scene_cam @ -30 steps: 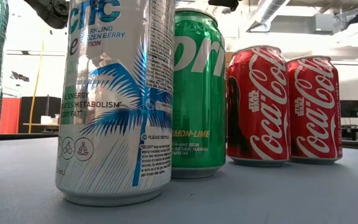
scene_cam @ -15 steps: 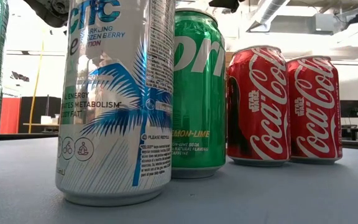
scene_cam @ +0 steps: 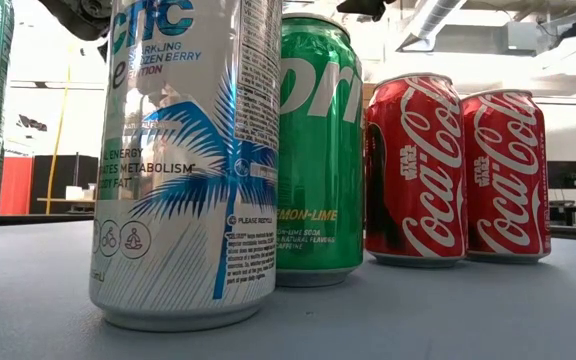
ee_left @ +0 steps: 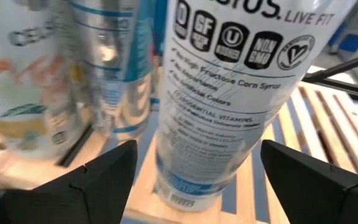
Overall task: Place canned beverage on shelf
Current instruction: Put the top center white blue soda can on the shelf
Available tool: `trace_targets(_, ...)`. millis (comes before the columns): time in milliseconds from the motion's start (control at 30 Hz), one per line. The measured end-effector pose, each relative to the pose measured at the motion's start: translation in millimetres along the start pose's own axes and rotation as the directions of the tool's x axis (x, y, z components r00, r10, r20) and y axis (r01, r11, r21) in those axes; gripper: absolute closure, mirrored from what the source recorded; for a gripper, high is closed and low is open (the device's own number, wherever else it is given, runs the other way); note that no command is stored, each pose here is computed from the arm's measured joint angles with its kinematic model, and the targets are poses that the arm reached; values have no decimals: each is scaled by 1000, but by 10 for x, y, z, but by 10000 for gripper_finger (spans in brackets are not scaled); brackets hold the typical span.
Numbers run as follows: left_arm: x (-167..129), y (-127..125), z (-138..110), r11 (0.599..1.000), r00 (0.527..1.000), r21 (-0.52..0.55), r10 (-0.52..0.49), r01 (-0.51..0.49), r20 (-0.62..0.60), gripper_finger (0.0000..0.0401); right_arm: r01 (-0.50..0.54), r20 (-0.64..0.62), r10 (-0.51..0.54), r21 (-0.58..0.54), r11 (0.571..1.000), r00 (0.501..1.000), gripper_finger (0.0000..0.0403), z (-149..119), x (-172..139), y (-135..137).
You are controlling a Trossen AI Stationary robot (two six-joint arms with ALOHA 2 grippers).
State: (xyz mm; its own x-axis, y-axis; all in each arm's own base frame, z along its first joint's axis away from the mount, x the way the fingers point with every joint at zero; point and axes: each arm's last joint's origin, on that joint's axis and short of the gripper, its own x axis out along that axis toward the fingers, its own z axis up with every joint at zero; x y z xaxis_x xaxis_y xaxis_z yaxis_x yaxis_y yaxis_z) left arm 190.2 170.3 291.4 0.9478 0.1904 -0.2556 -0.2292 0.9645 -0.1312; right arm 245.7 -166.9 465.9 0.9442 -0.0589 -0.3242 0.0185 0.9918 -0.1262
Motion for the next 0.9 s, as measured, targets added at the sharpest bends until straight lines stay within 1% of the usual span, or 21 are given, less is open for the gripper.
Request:
trace_targets(133, -103, -46, 19, 998, 998, 19, 65, -64, -17, 73, 17, -6, -17, -3, 1000, 1000, 156, -1, 0, -5)
trace_targets(167, -140, -62, 25, 996, 996, 28, 87, -86, -22, 73, 45, -15, -45, -5, 999, 999, 156, -4, 0, -13)
trace_targets(233, -217, -93, 40, 988, 989, 57, 146, -144, -29, 73, 131, -46, -131, -17, 991, 990, 158, -10, 18, -32)
trace_targets(367, -357, -136, 54, 957, 957, 70, 285, -281, -49, 73, 320, -94, -327, -80, 944, 940, 176, -12, 247, -50)
trace_targets(433, -409, -149, 73, 939, 939, 53, 342, -340, -38, 73, 345, -74, -355, -119, 931, 932, 197, 6, 393, -31)
trace_targets(500, -440, -154, 83, 924, 923, 21, 383, -383, -34, 73, 336, -38, -344, -133, 932, 938, 230, 42, 480, -8)
trace_targets(600, -461, -158, 92, 913, 913, -18, 407, -407, -27, 73, 237, -18, -241, -141, 961, 970, 284, 56, 552, -11)
trace_targets(667, -461, -159, 88, 913, 913, -35, 406, -407, -33, 73, 158, -33, -164, -146, 977, 986, 307, 23, 631, 3)
trace_targets(767, -460, -160, 58, 911, 912, -62, 404, -408, -63, 73, 118, -46, -128, -169, 978, 991, 315, -3, 778, 34)
trace_targets(833, -461, -161, 39, 909, 911, -77, 403, -409, -82, 73, 91, -38, -101, -210, 973, 994, 304, 29, 894, 86)
trace_targets(900, -461, -162, 23, 907, 910, -97, 402, -411, -99, 73, 72, -42, -83, -221, 973, 996, 283, 52, 988, 115)
